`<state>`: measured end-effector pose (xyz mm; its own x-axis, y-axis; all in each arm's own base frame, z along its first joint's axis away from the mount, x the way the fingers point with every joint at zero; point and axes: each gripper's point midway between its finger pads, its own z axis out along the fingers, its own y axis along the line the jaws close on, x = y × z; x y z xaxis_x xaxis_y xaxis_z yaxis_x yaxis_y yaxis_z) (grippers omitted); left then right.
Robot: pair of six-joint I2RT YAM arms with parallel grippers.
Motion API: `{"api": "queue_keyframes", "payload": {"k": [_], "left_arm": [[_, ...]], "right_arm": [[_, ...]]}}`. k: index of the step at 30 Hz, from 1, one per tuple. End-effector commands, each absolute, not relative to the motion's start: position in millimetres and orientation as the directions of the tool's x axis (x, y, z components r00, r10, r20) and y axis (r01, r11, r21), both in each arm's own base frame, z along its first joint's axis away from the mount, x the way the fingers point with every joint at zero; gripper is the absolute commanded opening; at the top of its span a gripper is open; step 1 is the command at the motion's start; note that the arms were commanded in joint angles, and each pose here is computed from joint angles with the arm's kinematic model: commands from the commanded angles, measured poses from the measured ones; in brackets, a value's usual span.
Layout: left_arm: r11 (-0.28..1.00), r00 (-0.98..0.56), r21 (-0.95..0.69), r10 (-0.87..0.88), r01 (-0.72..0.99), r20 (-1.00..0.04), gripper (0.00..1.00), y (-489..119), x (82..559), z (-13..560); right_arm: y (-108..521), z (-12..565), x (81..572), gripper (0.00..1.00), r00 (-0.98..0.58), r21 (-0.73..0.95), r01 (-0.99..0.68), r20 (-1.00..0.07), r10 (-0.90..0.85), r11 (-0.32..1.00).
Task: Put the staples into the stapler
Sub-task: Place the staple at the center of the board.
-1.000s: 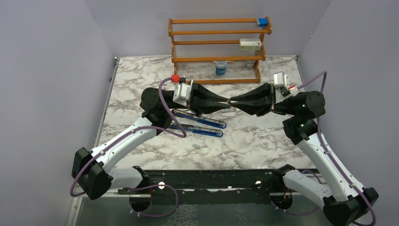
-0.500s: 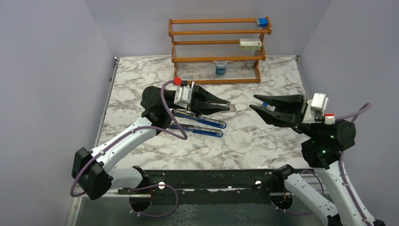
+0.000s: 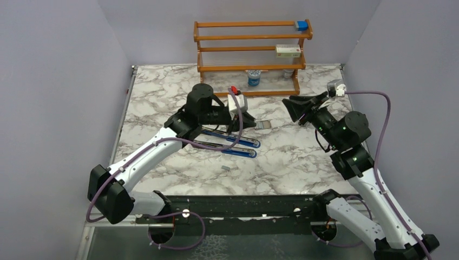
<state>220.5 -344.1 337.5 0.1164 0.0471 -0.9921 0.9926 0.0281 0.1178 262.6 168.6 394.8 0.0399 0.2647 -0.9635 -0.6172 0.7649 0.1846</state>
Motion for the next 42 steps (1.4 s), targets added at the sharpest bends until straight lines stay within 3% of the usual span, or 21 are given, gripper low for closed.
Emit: {"api": "queue_keyframes", "payload": {"k": [1, 7, 11, 18, 42], "left_arm": [[0.120, 0.031, 0.096, 0.456, 0.988, -0.889, 0.00, -309.4, 227.7, 222.1], [0.107, 0.048, 0.140, 0.601, 0.984, -0.798, 0.00, -284.0, 222.5, 170.6], [0.027, 0.048, 0.093, 0.694, 0.995, -0.718, 0.10, -275.8, 214.0, 134.3], [-0.005, 0.041, 0.069, 0.844, 0.998, -0.534, 0.00, -270.1, 219.6, 78.8], [-0.107, 0.136, 0.095, 0.909, 0.990, -0.395, 0.01, -267.7, 210.6, 37.2]], "right_arm": [[154.7, 372.1, 274.4, 0.38, -0.016, 0.268, -0.518, -0.953, 0.304, 0.812], [151.8, 357.5, 278.4, 0.39, -0.047, 0.293, -0.485, -0.950, 0.309, 0.824], [151.1, 353.6, 276.6, 0.39, -0.055, 0.295, -0.483, -0.950, 0.308, 0.825], [147.2, 348.2, 273.9, 0.39, -0.064, 0.301, -0.466, -0.949, 0.307, 0.832], [146.9, 340.5, 277.3, 0.40, -0.083, 0.298, -0.453, -0.952, 0.293, 0.840]]}}
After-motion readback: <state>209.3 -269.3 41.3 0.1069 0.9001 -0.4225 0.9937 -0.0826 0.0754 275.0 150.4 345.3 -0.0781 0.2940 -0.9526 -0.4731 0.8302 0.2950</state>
